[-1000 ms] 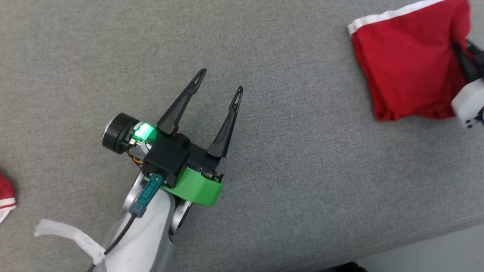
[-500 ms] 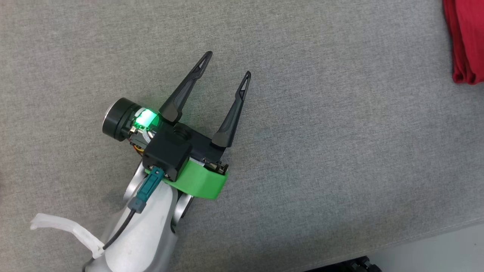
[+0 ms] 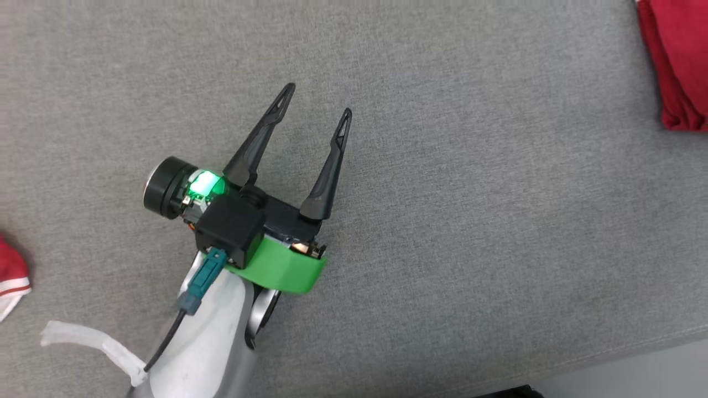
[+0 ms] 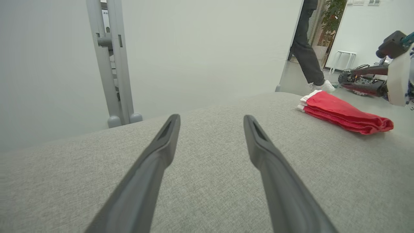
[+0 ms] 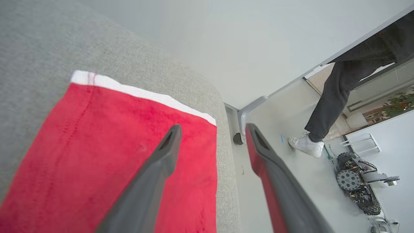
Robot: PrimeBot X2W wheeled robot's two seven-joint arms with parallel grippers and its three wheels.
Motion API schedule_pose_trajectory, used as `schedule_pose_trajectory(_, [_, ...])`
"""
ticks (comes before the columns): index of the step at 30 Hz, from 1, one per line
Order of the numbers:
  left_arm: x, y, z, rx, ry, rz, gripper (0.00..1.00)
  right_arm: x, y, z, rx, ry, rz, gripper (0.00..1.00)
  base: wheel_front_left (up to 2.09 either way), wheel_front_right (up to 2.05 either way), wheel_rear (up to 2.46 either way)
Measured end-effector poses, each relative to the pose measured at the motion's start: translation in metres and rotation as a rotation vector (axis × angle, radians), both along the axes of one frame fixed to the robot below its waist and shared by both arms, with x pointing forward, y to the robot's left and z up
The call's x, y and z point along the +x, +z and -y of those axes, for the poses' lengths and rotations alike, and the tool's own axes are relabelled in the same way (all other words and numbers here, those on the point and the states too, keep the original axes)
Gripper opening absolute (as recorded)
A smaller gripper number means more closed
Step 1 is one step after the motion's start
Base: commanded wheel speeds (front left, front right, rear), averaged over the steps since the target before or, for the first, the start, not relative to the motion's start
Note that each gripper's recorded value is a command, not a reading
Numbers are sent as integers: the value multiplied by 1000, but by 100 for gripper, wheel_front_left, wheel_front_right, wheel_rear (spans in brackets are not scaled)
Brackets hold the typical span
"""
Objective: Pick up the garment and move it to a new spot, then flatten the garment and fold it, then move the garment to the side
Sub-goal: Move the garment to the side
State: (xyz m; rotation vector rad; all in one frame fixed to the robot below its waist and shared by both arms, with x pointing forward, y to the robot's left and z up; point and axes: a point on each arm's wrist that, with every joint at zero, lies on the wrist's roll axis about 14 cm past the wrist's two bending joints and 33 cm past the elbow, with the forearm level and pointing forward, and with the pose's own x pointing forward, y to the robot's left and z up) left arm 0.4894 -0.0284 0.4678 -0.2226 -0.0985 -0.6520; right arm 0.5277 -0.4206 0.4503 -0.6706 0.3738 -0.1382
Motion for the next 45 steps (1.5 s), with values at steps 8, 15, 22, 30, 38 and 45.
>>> schedule_pose_trajectory(8, [-13,29,-38,0,139,17,100,9,52,-86,225,143,256,100,0,0,0])
schedule_pose_trajectory(15, [-35,52,-85,-4,292,27,100,-19,87,-168,520,243,446,100,0,0,0])
schedule_pose_trajectory(22, [-65,58,-120,6,404,10,100,-60,100,-234,721,306,529,100,0,0,0])
schedule_pose_trajectory(30, [-97,54,-137,26,454,-15,100,-104,103,-261,825,312,557,100,0,0,0])
schedule_pose_trajectory(38, [-114,56,-145,6,481,-21,100,-132,92,-270,868,312,523,100,0,0,0])
schedule_pose_trajectory(45, [-114,61,-144,0,479,-9,100,-136,89,-271,877,308,513,100,0,0,0])
